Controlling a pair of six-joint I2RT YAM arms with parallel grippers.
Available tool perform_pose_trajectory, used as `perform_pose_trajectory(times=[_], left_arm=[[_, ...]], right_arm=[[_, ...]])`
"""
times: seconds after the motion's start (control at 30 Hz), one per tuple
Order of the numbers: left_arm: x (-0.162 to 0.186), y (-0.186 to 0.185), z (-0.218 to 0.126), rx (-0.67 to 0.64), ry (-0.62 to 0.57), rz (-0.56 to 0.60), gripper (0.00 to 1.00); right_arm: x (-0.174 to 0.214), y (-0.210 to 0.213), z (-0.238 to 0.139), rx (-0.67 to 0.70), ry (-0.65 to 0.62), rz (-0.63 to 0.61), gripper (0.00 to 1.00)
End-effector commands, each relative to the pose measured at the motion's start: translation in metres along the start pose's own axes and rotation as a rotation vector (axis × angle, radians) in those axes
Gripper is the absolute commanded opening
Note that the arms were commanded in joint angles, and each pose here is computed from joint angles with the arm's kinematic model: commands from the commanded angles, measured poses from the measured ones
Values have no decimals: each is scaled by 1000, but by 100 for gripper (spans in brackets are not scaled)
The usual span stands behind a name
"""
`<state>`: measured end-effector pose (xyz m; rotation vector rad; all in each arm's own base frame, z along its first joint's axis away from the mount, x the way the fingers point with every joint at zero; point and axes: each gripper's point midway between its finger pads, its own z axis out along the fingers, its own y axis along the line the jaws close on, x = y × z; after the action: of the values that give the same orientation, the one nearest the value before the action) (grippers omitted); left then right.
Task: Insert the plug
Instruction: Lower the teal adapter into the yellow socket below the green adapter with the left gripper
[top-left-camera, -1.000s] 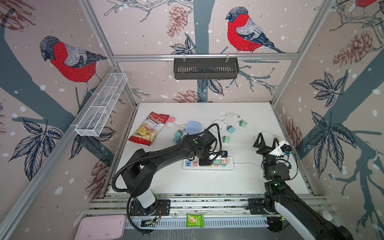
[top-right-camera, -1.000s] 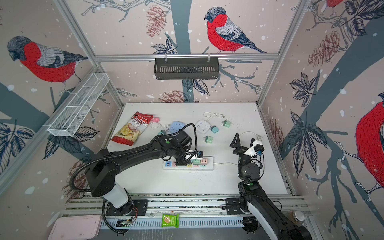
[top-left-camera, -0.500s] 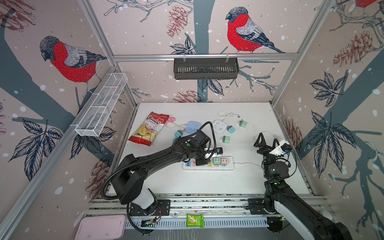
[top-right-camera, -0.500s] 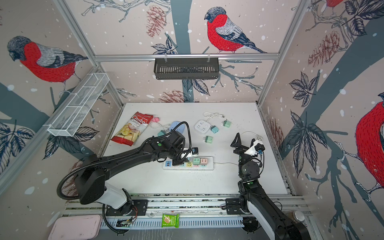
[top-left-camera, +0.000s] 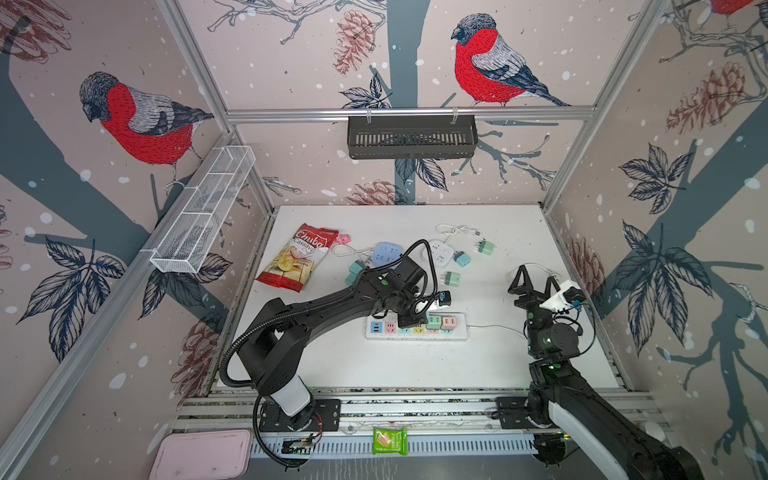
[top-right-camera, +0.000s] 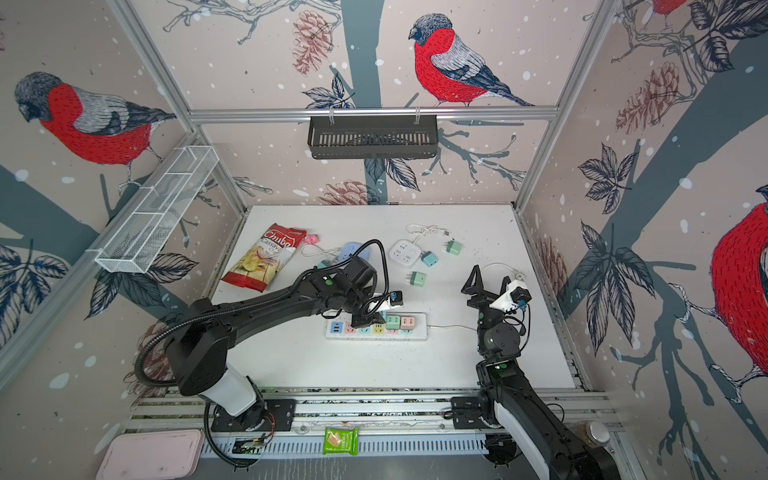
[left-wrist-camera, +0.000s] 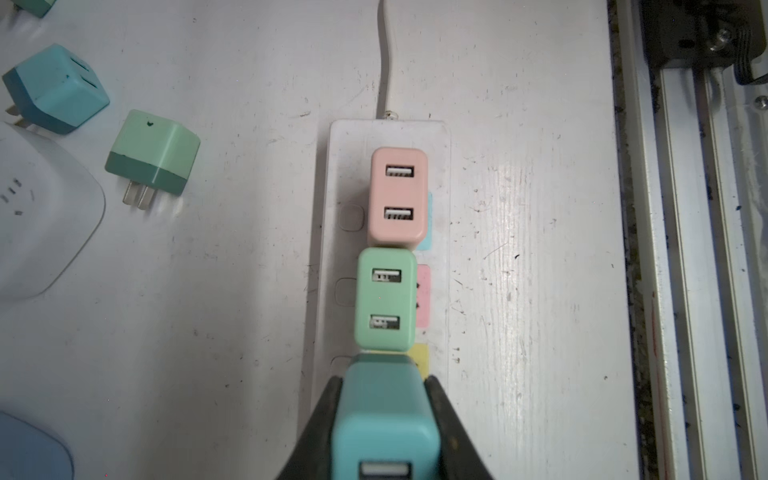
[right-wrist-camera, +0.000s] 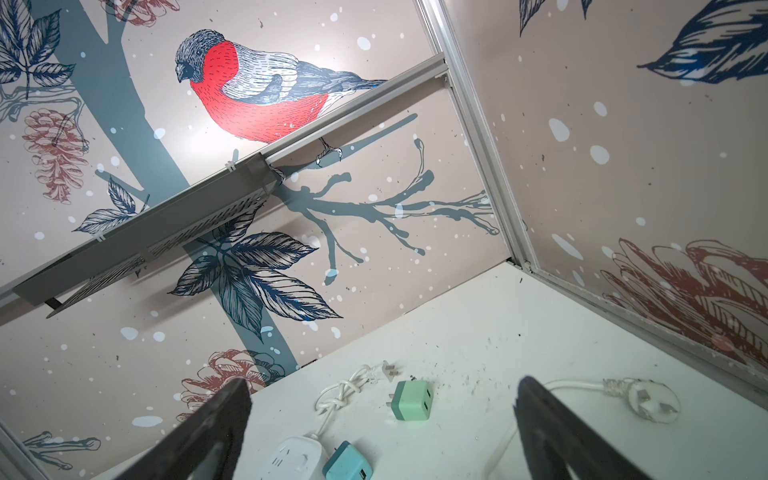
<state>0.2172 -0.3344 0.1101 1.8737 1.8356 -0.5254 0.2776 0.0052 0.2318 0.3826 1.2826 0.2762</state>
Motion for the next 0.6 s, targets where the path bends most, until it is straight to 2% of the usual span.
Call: perform_pose_trajectory(times=[0.0, 0.2, 0.57], left_arm=[[-5, -9, 0, 33, -46, 24, 0], [4, -6, 6, -6, -35, 10, 0], [10, -6, 16, 17, -2, 2, 0]], right_arm=[[34, -19, -19, 19, 66, -24, 100], [33, -20, -18, 23, 65, -21, 100], [34, -20, -18, 22, 69, -23, 100]])
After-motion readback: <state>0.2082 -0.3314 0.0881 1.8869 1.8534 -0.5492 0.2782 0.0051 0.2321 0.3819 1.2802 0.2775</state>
